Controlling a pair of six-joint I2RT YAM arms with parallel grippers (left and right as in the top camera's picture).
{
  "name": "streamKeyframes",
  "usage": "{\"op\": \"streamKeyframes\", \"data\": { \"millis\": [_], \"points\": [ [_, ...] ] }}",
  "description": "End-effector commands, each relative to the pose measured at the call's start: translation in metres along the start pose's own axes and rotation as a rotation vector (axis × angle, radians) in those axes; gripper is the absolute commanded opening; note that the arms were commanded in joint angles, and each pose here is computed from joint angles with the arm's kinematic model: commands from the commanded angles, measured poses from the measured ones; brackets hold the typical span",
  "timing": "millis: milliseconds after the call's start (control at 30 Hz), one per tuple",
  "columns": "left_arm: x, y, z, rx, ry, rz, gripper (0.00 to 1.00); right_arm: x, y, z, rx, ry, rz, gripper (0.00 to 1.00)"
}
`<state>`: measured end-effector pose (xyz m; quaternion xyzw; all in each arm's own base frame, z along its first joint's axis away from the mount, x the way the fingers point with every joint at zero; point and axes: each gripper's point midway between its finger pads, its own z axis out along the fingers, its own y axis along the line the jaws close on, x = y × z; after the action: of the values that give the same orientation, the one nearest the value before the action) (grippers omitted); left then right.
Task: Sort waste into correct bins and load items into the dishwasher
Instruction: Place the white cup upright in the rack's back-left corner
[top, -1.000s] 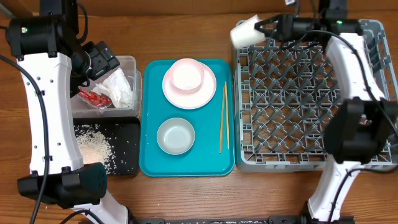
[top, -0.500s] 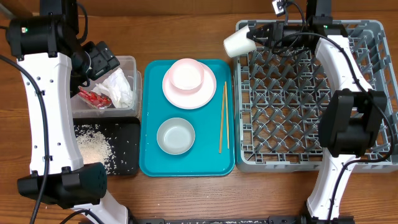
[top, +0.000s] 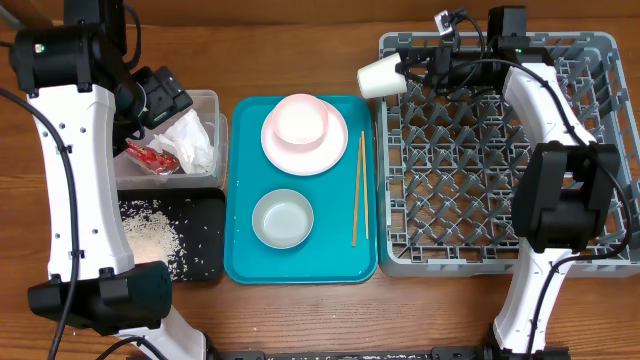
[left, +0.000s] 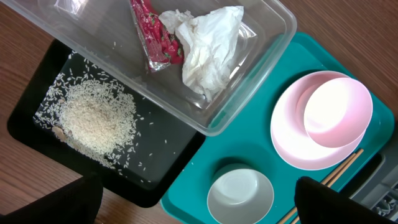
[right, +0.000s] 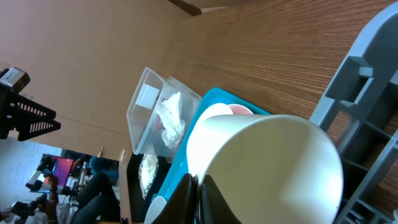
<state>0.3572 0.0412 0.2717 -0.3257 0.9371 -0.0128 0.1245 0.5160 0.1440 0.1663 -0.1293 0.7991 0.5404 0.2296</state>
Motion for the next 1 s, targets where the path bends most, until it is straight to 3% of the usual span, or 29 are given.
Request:
{"op": "streamKeyframes", "data": {
  "millis": [0,967],
  "points": [
    [0.001,0.0,-0.004,0.008,-0.006,0.013,1.0,0.01,-0.028,0.002,0.12,0.015,0.032,0.04],
    [0.001,0.0,-0.004,0.008,-0.006,0.013,1.0,0.029,-0.043,-0.019,0.166,0.069,-0.098,0.04]
  ]
}}
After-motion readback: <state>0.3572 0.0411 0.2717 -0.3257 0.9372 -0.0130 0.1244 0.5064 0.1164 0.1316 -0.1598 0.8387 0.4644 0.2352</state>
